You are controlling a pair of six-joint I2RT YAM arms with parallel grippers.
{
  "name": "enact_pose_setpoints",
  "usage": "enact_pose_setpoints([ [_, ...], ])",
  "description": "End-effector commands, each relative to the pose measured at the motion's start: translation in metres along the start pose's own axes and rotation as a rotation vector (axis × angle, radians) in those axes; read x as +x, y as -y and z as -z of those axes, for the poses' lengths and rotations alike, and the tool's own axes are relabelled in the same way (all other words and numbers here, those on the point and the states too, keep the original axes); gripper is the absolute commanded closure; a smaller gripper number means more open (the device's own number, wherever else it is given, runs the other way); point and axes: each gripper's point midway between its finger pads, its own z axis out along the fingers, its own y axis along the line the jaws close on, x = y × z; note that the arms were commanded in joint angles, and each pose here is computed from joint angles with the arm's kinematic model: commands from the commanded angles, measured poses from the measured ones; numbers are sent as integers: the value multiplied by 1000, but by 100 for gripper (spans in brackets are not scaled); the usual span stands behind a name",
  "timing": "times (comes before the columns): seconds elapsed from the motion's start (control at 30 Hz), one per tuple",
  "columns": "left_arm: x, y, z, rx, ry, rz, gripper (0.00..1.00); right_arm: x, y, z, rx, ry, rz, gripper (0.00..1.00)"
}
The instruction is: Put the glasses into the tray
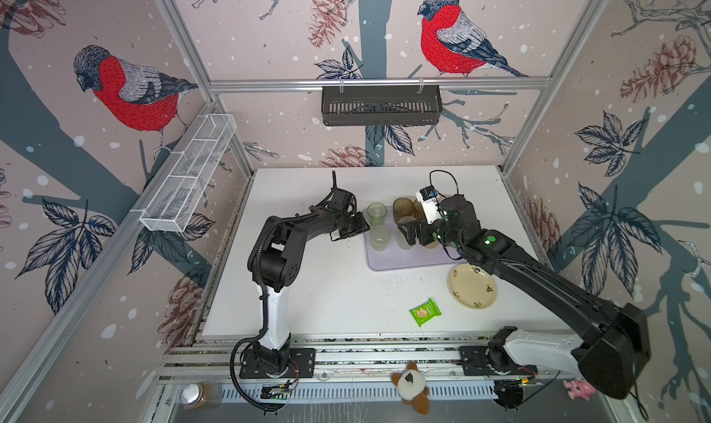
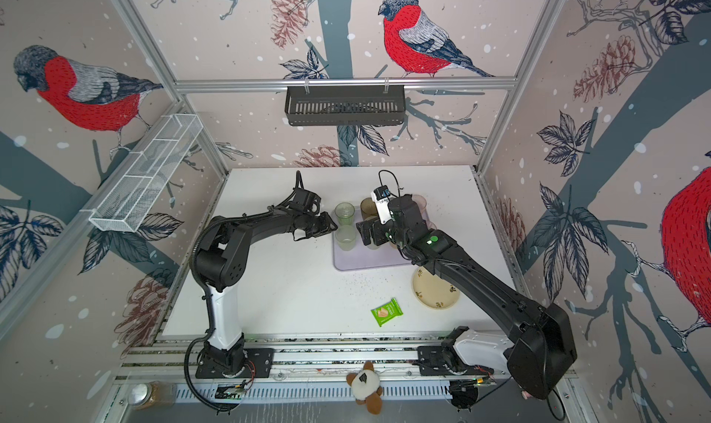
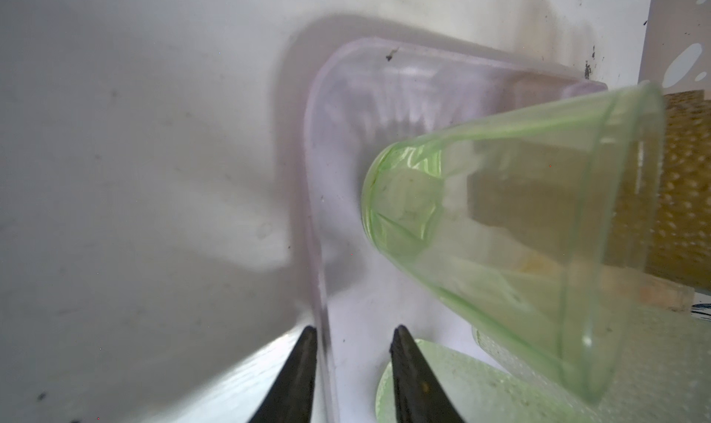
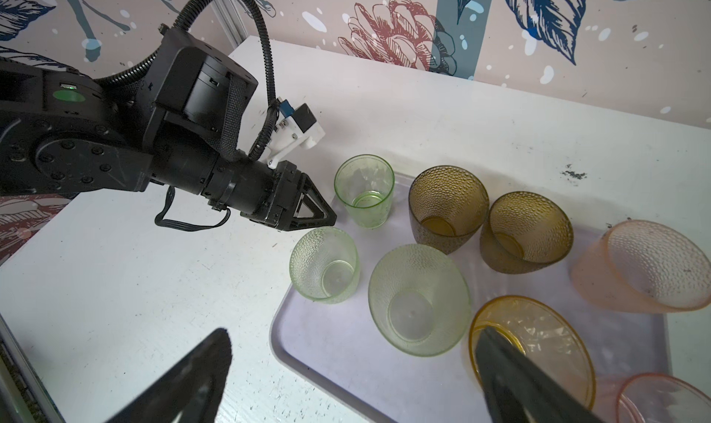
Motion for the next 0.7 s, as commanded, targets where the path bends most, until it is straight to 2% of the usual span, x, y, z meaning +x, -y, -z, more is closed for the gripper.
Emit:
enact_pose_setpoints([
  [0.0,-4,-1,-3,-9,19,-3,67,-4,1,1,7,12,4,1],
  [0.67,2,-12,-10,-43,8,2,79,-7,0,0,10,21,11,0],
])
